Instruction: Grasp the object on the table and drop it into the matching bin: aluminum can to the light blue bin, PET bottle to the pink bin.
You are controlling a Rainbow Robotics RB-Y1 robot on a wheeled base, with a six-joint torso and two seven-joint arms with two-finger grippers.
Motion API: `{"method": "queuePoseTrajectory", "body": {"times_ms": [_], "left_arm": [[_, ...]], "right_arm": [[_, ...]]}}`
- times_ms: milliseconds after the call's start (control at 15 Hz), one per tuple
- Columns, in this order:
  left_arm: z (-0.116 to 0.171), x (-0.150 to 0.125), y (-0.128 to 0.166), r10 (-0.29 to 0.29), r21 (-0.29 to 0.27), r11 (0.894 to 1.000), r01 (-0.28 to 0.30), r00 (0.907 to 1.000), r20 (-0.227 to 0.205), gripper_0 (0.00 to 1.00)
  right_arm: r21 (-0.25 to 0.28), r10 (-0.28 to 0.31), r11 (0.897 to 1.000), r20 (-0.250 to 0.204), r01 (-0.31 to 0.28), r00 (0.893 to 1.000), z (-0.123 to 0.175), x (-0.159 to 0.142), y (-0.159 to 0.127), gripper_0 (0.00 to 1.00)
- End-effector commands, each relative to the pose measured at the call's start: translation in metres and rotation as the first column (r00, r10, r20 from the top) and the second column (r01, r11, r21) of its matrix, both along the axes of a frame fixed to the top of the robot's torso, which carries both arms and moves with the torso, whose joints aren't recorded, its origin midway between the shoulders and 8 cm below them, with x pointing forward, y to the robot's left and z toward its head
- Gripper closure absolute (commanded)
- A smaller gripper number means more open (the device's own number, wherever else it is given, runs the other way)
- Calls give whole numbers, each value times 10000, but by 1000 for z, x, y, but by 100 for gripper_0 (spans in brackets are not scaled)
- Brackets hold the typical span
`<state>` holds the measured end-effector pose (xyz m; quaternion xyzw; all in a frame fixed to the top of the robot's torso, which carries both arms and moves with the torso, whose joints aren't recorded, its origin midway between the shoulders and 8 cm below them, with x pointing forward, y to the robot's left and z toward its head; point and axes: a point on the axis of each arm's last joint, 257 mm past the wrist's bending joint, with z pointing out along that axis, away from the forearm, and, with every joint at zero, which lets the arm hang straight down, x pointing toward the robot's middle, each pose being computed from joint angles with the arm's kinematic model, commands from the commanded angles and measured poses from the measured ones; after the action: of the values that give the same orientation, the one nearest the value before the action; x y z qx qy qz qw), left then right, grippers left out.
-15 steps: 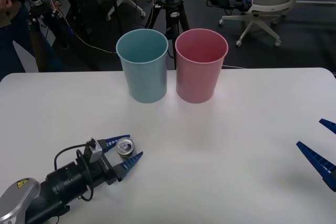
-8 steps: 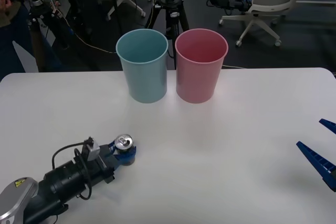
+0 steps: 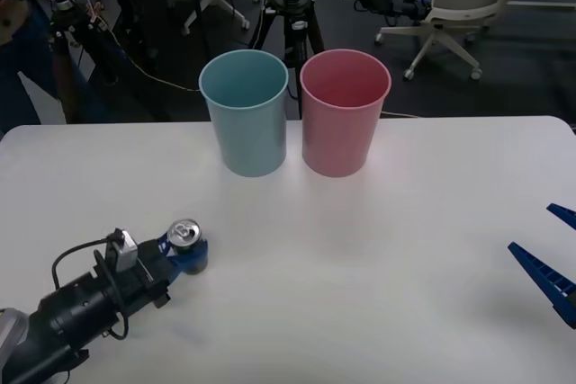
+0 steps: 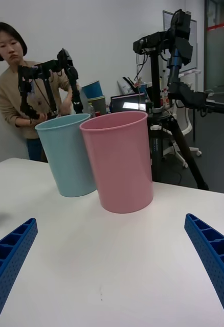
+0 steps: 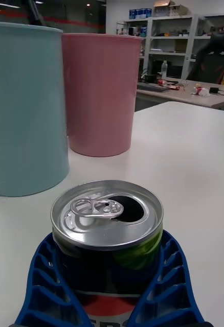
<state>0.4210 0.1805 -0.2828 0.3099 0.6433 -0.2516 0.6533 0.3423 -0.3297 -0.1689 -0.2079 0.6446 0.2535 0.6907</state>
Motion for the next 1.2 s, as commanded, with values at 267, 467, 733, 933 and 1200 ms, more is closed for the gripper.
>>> {"method": "queuePoseTrajectory", "body": {"times_ms": [267, 467, 733, 933, 1200], "left_arm": [[40, 2, 41, 243, -248, 9994, -245, 9996, -115, 100], [67, -8, 58, 625, -392, 9972, -630, 9980, -131, 100], [115, 0, 55, 1092, -54, 9940, -1091, 9916, 698, 100], [144, 7, 54, 744, -318, 9969, -723, 9948, 694, 100], [193, 16, 61, 740, 23, 9972, -747, 9909, 1126, 100]], "right_arm": [[0, 0, 10000, 0, 0, 10000, 0, 0, 0, 0], [0, 0, 10000, 0, 0, 10000, 0, 0, 0, 0], [0, 0, 10000, 0, 0, 10000, 0, 0, 0, 0], [0, 0, 10000, 0, 0, 10000, 0, 0, 0, 0], [0, 0, 10000, 0, 0, 10000, 0, 0, 0, 0]]}}
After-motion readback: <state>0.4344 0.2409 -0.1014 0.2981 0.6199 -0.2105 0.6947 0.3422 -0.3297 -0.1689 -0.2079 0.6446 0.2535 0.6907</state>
